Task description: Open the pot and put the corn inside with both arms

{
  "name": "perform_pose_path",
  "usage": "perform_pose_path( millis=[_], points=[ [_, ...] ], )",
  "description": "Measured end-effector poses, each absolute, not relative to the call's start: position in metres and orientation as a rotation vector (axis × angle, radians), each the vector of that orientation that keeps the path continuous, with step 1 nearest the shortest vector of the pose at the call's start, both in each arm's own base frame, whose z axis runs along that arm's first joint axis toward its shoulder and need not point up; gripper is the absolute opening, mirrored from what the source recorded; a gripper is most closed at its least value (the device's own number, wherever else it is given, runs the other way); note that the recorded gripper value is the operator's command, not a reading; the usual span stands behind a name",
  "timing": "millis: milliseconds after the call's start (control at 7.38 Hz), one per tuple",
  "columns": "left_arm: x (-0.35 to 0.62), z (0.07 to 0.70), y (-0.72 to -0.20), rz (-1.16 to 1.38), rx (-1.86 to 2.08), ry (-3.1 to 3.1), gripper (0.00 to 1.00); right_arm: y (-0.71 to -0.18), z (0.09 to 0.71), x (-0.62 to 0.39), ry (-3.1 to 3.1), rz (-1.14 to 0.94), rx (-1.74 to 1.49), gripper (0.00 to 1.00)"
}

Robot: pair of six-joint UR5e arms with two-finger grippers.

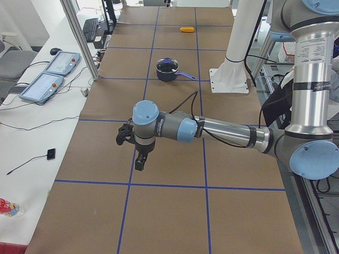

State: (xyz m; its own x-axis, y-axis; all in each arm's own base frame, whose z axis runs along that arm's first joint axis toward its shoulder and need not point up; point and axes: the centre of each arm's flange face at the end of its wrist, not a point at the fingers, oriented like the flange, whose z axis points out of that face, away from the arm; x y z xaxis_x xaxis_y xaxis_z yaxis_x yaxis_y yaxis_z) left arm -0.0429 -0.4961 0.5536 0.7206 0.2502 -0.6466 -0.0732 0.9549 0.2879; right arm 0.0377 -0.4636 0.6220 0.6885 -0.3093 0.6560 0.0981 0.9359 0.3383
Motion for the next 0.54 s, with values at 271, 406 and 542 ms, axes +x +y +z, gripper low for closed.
perform_pose_path(
  millis=[271, 406, 542],
  points=[
    [-0.042, 0.519, -0.516, 0.220, 0.337, 0.747, 0.98, -0.466, 0.615, 0.042, -0.778, -0.237, 0.318, 1.00],
    [-0.042, 0.501, -0.520, 0.231, 0.398, 0.747, 0.98, -0.470, 0.607, 0.043, -0.777, -0.234, 0.332, 1.00],
    [-0.032, 0.479, -0.527, 0.243, 0.460, 0.756, 0.98, -0.475, 0.599, 0.043, -0.779, -0.216, 0.339, 1.00]
  ],
)
